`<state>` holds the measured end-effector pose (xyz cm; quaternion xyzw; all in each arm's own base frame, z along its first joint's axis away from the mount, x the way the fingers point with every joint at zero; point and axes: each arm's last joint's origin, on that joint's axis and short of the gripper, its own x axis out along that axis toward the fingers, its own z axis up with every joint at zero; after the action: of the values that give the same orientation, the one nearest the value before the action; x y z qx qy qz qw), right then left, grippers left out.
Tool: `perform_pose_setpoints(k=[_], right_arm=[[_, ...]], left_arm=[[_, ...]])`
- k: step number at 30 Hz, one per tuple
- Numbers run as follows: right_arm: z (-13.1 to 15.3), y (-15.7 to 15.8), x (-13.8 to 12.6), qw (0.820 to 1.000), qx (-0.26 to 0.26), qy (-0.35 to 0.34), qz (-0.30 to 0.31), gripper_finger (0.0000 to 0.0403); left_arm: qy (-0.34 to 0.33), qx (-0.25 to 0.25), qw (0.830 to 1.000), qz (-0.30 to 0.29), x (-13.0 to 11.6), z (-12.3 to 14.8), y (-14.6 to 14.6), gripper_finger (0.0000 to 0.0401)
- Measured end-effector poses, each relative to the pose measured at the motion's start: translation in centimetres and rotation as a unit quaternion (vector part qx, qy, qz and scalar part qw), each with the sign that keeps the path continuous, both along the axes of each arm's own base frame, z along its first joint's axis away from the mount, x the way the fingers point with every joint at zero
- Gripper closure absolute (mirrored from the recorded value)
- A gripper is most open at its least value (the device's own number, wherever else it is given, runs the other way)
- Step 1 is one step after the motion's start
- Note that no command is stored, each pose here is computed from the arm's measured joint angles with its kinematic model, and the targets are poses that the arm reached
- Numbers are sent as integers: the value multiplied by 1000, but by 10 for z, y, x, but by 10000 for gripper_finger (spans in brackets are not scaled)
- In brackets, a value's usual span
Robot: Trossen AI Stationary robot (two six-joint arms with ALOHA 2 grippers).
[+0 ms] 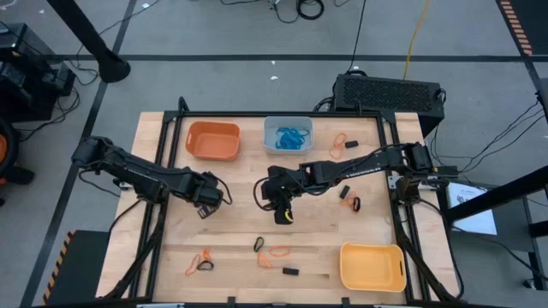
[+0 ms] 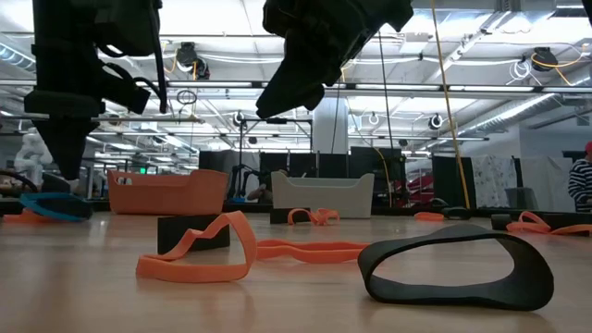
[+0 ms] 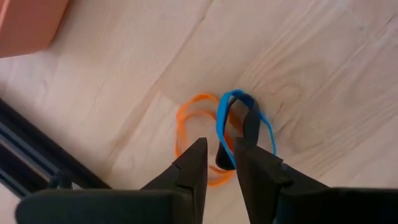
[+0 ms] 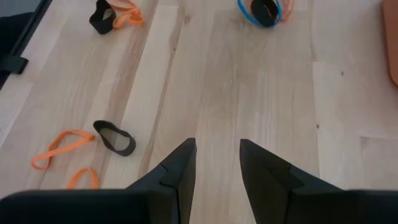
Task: Sort rubber bands into baskets
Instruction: Put the blue rubberband into the gray bin
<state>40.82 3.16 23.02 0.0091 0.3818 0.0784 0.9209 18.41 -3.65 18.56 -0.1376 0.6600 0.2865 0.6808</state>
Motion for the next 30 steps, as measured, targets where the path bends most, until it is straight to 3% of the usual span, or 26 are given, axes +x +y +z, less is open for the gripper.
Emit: perform_pose_setpoints(k=[10, 23, 30], right_arm=[[0, 0, 0, 1000, 0, 0, 0, 287], [0, 0, 0, 1000, -1, 0, 0, 287], [0, 0, 0, 1000, -1, 0, 1, 287]], left_arm=[[13, 2, 1000, -25, 1, -22, 0, 312], [23, -5, 999, -31, 1, -24, 0, 315], [19, -10, 999, -32, 2, -25, -1, 391]])
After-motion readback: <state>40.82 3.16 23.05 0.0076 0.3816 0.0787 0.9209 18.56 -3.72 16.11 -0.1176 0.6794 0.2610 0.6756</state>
